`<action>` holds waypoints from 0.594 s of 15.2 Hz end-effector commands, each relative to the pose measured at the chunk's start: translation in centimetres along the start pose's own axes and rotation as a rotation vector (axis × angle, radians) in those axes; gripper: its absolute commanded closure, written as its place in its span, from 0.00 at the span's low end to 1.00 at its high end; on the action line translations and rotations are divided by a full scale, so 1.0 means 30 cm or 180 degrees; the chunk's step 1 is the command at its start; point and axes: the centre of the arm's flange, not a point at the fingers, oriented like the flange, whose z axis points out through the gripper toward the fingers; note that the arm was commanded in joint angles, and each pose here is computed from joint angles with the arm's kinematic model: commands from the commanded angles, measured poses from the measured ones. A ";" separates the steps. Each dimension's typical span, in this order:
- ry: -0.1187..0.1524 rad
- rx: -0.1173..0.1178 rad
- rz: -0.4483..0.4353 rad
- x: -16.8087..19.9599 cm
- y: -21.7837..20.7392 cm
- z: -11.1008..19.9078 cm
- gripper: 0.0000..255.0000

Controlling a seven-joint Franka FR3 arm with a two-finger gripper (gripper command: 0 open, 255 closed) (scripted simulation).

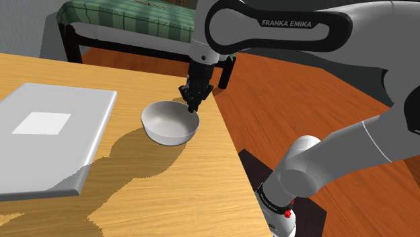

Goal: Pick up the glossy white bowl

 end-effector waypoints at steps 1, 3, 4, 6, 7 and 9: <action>-0.0003 -0.0001 -0.0001 0.003 0.000 0.000 1.00; -0.0003 -0.0001 -0.0001 0.000 -0.002 -0.035 1.00; -0.0003 -0.0001 -0.0001 -0.001 -0.003 -0.052 1.00; -0.0003 -0.0001 -0.0001 -0.004 -0.005 -0.087 1.00; -0.0003 -0.0001 -0.0001 -0.005 -0.006 -0.105 1.00; -0.0003 -0.0001 -0.0001 -0.007 -0.008 -0.140 1.00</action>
